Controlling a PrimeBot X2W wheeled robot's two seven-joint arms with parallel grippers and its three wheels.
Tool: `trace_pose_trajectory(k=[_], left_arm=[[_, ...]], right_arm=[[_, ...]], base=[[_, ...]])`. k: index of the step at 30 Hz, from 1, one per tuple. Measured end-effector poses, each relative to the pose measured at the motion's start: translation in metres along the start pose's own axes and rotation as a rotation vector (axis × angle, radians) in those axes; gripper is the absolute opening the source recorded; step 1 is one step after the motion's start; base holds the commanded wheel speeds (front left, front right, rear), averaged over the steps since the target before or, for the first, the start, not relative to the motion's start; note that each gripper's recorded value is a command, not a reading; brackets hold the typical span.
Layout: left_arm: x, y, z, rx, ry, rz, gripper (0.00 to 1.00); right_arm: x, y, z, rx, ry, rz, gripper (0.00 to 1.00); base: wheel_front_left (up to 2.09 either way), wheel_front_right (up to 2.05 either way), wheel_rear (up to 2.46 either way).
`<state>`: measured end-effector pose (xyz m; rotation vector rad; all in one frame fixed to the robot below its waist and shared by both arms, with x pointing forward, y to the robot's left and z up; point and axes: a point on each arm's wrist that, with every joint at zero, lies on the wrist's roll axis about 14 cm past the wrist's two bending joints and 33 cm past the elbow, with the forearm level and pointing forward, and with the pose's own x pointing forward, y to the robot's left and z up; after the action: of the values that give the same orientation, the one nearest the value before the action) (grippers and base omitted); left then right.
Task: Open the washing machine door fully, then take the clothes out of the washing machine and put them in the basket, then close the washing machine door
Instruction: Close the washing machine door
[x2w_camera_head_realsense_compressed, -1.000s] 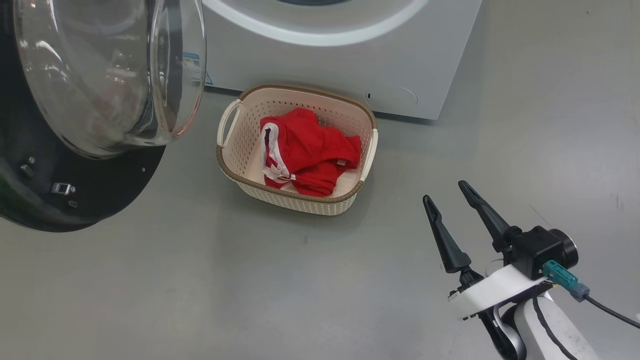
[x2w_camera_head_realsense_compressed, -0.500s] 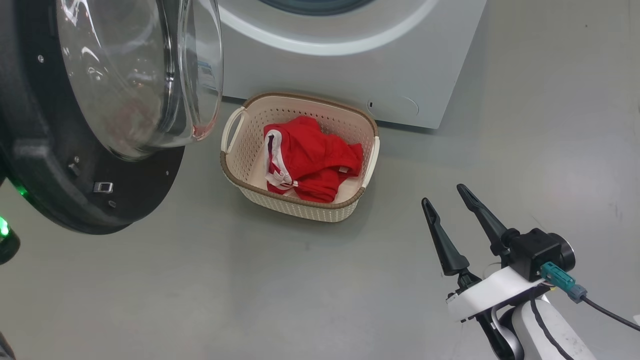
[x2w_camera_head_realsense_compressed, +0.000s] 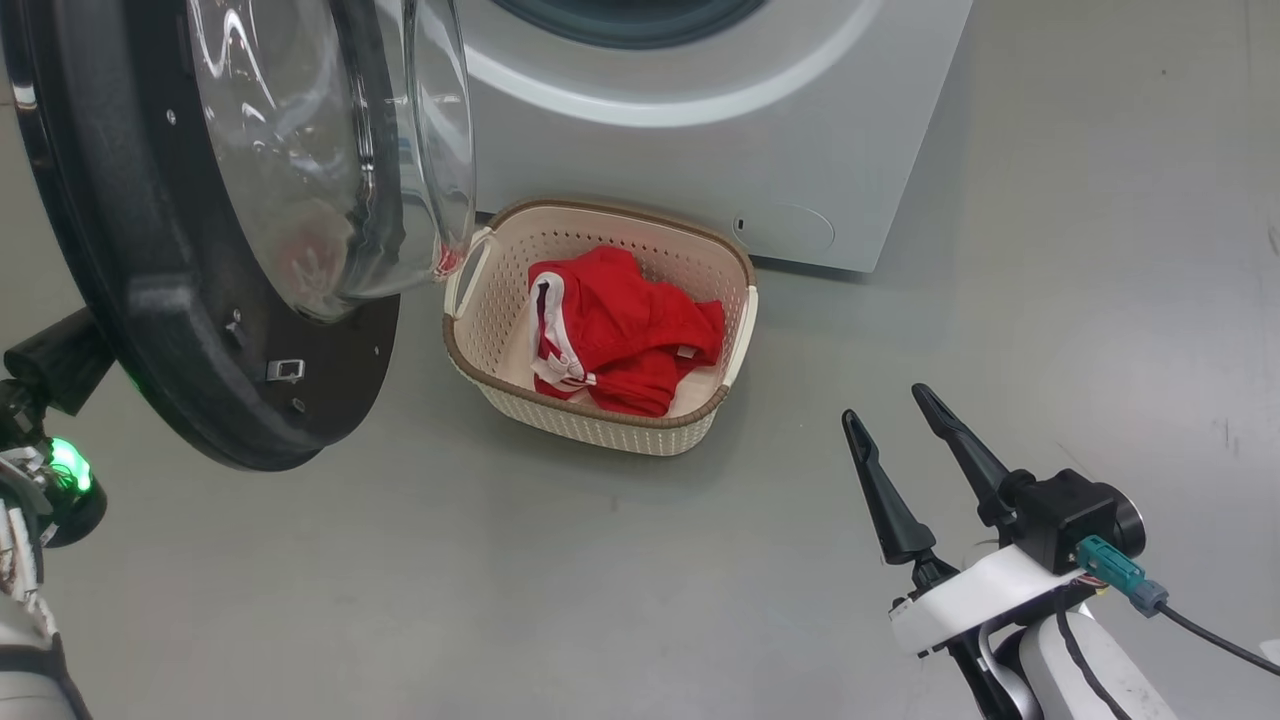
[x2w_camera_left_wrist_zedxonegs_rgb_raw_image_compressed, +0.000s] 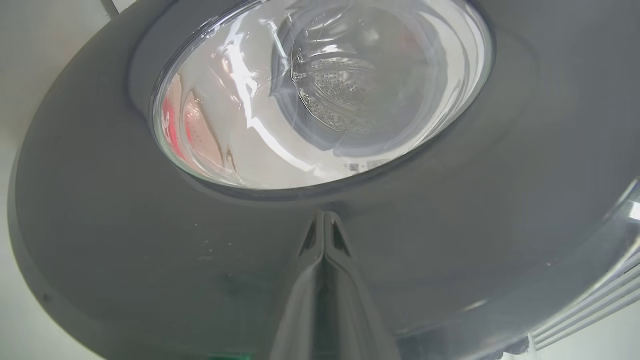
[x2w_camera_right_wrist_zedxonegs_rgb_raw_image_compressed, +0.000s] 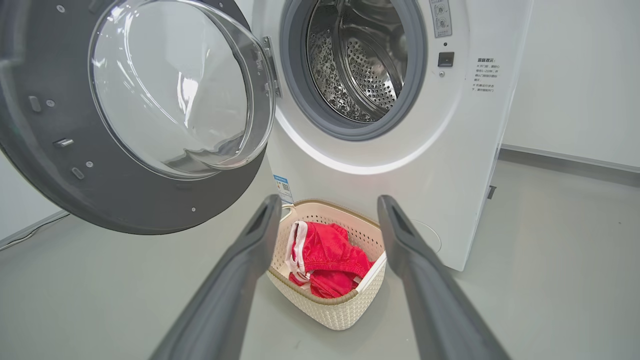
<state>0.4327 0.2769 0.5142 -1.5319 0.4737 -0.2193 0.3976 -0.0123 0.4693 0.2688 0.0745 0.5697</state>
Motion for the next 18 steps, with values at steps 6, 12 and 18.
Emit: trace_pose_trajectory(k=[6, 12, 18], left_arm=[[-0.009, -0.003, 0.008, 0.082, -0.06, 0.029, 0.0], [-0.033, -0.016, 0.023, 0.264, -0.168, 0.079, 0.0], [-0.062, -0.012, 0.037, 0.354, -0.329, 0.126, 0.0]], right_arm=[[-0.001, 0.0, 0.0, -0.002, 0.0, -0.002, 1.0], [-0.007, 0.004, -0.001, 0.003, 0.007, -0.004, 1.0], [-0.011, 0.006, -0.001, 0.004, 0.009, -0.007, 1.0]], base=[[0.0, 0.0, 0.0], [0.0, 0.0, 0.0], [0.0, 0.0, 0.0]])
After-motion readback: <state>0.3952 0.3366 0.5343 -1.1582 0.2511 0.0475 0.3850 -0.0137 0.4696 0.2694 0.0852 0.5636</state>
